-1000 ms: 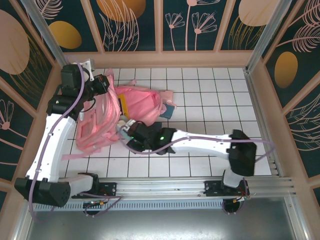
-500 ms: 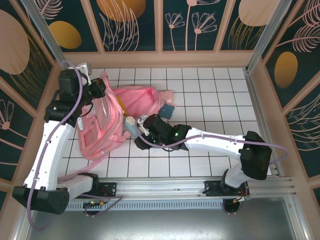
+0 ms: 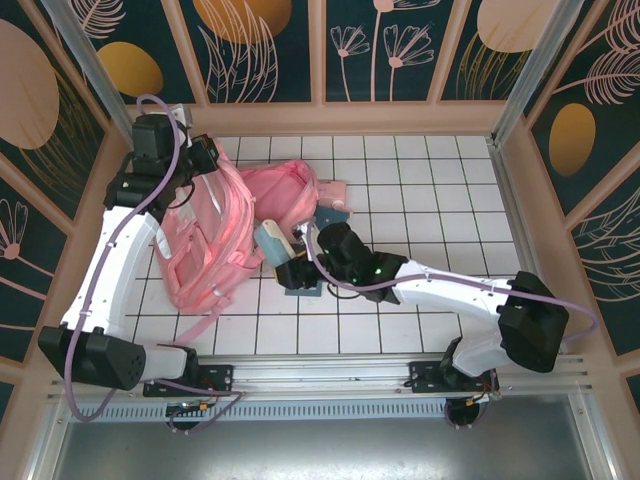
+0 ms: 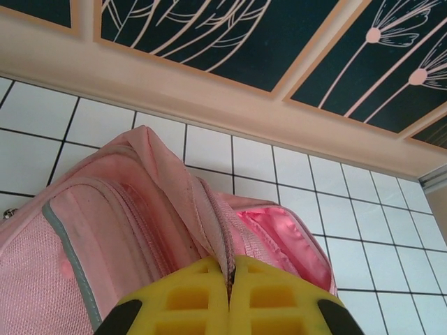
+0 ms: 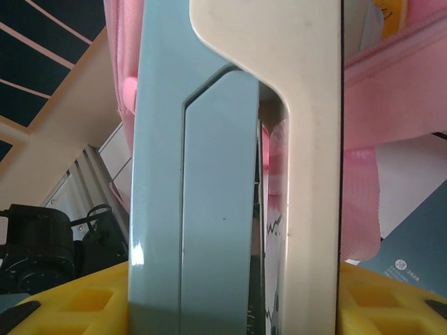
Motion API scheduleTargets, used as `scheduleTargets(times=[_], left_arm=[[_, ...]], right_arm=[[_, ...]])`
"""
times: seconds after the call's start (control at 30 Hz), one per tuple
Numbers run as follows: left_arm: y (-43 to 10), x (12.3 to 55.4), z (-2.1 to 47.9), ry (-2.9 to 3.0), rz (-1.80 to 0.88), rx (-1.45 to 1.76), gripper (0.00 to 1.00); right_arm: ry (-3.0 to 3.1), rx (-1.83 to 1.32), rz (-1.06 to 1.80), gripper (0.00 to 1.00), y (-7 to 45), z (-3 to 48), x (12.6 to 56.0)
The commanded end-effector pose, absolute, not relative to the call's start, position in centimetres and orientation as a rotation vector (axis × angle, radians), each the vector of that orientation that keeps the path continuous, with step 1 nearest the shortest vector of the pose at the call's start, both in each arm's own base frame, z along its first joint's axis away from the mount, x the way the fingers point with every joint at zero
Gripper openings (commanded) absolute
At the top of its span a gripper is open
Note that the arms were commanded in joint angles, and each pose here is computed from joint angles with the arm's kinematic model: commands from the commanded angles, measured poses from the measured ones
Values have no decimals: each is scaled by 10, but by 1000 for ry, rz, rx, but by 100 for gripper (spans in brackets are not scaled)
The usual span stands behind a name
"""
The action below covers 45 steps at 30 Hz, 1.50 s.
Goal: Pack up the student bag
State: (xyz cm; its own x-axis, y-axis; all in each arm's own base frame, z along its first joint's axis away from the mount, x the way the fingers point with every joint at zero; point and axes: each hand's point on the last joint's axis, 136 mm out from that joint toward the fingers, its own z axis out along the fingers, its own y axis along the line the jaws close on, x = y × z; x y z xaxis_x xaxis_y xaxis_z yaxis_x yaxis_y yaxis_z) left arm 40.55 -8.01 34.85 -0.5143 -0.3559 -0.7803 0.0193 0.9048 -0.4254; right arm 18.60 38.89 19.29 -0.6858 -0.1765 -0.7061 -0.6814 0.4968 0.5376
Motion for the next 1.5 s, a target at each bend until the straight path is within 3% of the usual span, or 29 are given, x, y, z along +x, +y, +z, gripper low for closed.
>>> scheduleTargets(times=[0.0, 0.27, 0.63, 1.0, 1.13, 1.47], left_arm=[[-65, 417, 382, 1942, -405, -279, 0], [-72, 430, 371, 1965, -437, -271, 0], [-105, 438, 295, 2122, -549, -197, 0], [-102, 437, 289, 2132, -499, -184, 0], [-100, 437, 295, 2117, -491, -191, 0], [-93, 434, 317, 2073, -442, -176, 0]], right_arm=[[2000, -637, 1223, 48, 384, 238, 190], [2195, -756, 996, 50, 365, 162, 187], [2359, -908, 428, 58, 338, 74, 200], [2427, -951, 175, 80, 329, 27, 194], [2421, -927, 164, 79, 325, 27, 192], [2373, -936, 271, 49, 322, 58, 172]])
